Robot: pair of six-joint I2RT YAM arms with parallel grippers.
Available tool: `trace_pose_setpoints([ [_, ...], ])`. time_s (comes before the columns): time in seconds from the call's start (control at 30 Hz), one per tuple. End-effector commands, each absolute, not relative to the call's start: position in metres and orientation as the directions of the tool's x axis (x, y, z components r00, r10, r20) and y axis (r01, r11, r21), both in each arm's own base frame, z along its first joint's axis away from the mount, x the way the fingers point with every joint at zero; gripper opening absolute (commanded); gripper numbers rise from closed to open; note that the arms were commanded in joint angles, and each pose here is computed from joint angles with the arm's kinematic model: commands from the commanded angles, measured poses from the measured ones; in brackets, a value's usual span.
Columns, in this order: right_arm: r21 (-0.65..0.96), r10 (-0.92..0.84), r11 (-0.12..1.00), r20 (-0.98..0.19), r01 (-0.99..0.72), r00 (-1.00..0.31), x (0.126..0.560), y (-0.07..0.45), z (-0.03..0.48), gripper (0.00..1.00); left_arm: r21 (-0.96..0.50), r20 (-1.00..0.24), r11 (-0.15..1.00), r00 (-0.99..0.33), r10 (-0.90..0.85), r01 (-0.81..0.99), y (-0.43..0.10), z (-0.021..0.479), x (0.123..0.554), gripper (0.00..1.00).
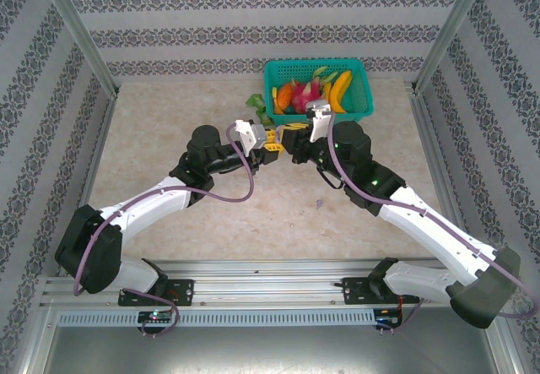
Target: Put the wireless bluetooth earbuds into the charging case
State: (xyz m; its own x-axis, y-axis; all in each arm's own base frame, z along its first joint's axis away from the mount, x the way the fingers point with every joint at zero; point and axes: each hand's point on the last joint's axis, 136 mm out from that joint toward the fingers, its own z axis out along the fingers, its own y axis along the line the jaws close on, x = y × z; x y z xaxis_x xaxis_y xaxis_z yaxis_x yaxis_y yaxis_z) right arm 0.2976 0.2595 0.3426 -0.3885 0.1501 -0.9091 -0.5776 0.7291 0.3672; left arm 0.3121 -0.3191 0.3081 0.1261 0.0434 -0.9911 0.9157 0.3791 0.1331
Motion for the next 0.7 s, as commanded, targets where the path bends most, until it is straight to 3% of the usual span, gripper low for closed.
trace_pose_setpoints([
  [0.0, 0.365, 0.097, 0.683, -0.903, -0.632, -0.418, 0.288, 0.272, 0.331, 0.17, 0.202, -0.976, 0.371, 0.219, -0.005, 0.906, -0.322, 0.343, 0.304, 0.00],
  [0.43, 0.363, 0.040, 0.665, -0.890, -0.653, -0.455, 0.282, 0.286, 0.315, 0.18, 0.193, -0.977, 0.379, 0.212, -0.009, 0.905, -0.322, 0.341, 0.306, 0.00],
  [0.67, 0.406, 0.112, 0.697, -0.876, -0.591, -0.470, 0.292, 0.276, 0.333, 0.51, 0.173, -0.981, 0.395, 0.195, -0.015, 0.902, -0.321, 0.332, 0.309, 0.00],
])
